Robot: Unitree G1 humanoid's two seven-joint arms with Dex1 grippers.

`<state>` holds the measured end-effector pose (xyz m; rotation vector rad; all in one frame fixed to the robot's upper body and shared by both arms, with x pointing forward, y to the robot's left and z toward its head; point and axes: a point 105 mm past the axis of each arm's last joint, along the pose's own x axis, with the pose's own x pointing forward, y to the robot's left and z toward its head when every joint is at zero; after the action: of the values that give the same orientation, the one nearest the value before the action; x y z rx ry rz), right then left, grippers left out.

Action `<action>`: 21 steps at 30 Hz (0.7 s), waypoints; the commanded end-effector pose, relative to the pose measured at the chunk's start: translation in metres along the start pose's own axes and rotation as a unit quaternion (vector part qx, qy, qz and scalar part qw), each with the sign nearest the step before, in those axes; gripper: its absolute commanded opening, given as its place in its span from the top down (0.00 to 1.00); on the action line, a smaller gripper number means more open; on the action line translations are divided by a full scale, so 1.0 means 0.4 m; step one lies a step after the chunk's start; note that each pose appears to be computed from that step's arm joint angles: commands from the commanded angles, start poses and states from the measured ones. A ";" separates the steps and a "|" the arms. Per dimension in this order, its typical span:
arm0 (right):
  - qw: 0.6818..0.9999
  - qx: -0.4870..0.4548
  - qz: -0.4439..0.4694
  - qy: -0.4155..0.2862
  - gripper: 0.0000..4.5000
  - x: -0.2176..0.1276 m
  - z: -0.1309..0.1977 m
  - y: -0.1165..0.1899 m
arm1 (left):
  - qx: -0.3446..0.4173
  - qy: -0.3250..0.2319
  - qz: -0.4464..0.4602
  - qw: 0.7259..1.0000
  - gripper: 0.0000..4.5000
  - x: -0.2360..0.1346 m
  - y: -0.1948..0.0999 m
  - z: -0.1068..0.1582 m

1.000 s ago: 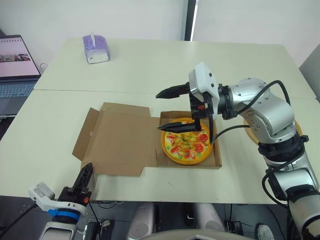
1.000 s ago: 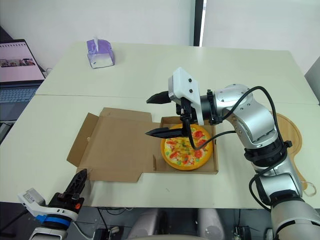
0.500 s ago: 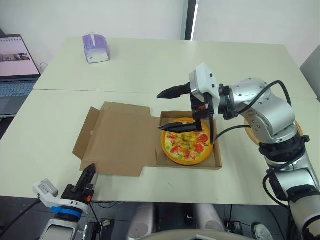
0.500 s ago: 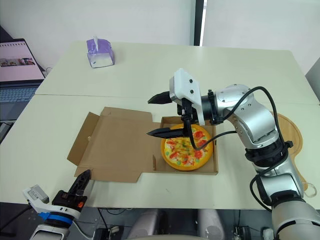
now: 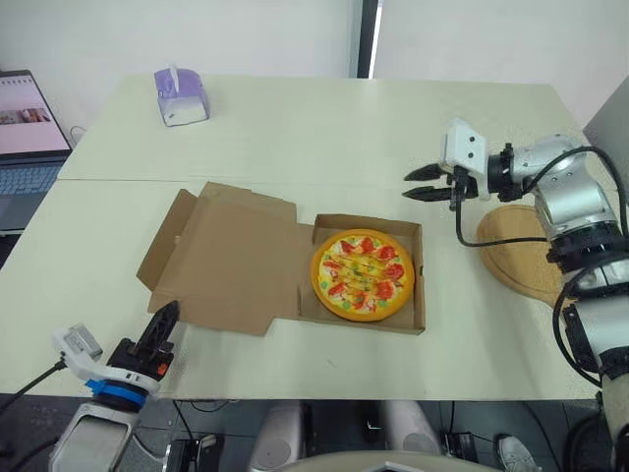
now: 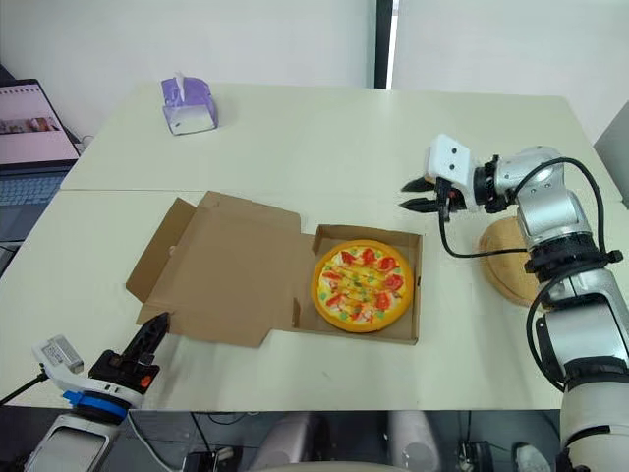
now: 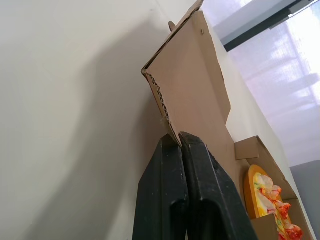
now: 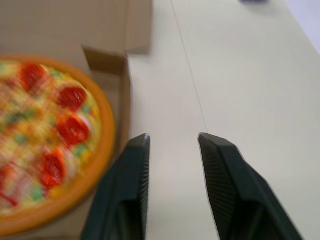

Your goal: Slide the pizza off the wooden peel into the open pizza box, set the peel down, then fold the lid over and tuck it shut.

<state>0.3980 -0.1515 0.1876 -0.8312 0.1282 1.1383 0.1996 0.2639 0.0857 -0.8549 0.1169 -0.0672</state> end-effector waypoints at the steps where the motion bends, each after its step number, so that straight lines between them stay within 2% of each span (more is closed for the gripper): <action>1: 0.999 -0.029 -0.010 0.033 0.98 -0.004 -0.037 -0.015 | 0.030 -0.002 -0.014 0.999 1.00 0.006 -0.010 0.031; 9: 0.997 -0.020 0.021 0.074 0.99 0.003 -0.118 0.028 | 0.080 0.016 -0.064 0.995 1.00 0.067 -0.062 0.078; 17: 0.996 0.000 0.069 0.053 0.99 -0.029 -0.138 0.093 | 0.138 0.052 -0.129 0.981 1.00 0.179 -0.128 0.110; 21: 0.996 0.016 0.077 0.041 0.99 -0.064 -0.134 0.132 | 0.175 0.072 -0.171 0.967 1.00 0.256 -0.188 0.119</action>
<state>0.3617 -0.1992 0.1174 -0.8533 0.3404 1.2399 0.3009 0.2479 0.1580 -0.5497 0.0920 -0.4083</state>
